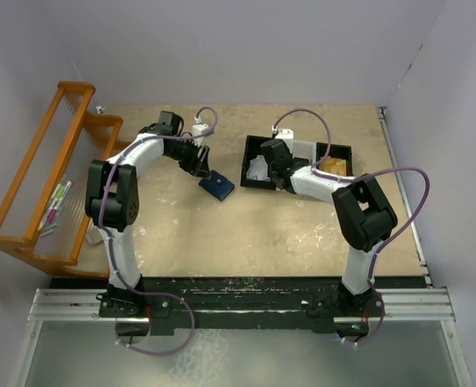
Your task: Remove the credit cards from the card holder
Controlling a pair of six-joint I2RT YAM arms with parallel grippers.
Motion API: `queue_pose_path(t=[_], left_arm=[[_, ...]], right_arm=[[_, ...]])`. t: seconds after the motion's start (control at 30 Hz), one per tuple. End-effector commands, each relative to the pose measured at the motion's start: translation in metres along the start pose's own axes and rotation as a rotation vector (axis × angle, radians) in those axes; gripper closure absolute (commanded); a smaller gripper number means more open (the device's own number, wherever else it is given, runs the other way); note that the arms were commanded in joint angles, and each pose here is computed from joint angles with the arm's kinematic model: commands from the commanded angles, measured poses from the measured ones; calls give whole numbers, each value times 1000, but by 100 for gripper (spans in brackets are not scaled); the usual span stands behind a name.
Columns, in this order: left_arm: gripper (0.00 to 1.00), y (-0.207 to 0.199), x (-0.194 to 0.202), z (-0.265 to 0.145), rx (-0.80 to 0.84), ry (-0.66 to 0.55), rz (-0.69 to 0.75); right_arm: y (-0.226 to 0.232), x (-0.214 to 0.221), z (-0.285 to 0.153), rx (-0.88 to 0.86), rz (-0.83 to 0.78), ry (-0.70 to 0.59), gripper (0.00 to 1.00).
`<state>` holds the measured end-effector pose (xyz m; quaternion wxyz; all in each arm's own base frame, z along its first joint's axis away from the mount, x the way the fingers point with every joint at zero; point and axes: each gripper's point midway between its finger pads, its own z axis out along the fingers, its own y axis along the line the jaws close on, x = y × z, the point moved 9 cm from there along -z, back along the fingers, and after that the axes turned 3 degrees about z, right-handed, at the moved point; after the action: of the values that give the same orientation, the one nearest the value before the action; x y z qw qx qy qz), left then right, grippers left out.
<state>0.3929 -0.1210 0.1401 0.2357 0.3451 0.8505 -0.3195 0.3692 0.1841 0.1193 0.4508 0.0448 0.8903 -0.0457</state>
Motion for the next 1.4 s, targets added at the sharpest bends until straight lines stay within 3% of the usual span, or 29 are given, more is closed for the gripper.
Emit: queue_pose_path(t=[0.0,0.6,0.77,1.07,1.37], left_arm=[[41,9,-8,4,-36,-43,5],[56,24,17,32,22,24,-3],[50,22,21,24,-24,31,35],[100,14,31,8,40,86,18],[100,-18,57,-34,101,152,-7]], right_arm=[[13,-18,-17,-22,60,-52,78],[30,13,-56,-106,120,-8,84],[43,21,-64,-168,109,9,85],[64,33,-82,-242,108,43,86],[68,47,-87,-238,143,77,87]])
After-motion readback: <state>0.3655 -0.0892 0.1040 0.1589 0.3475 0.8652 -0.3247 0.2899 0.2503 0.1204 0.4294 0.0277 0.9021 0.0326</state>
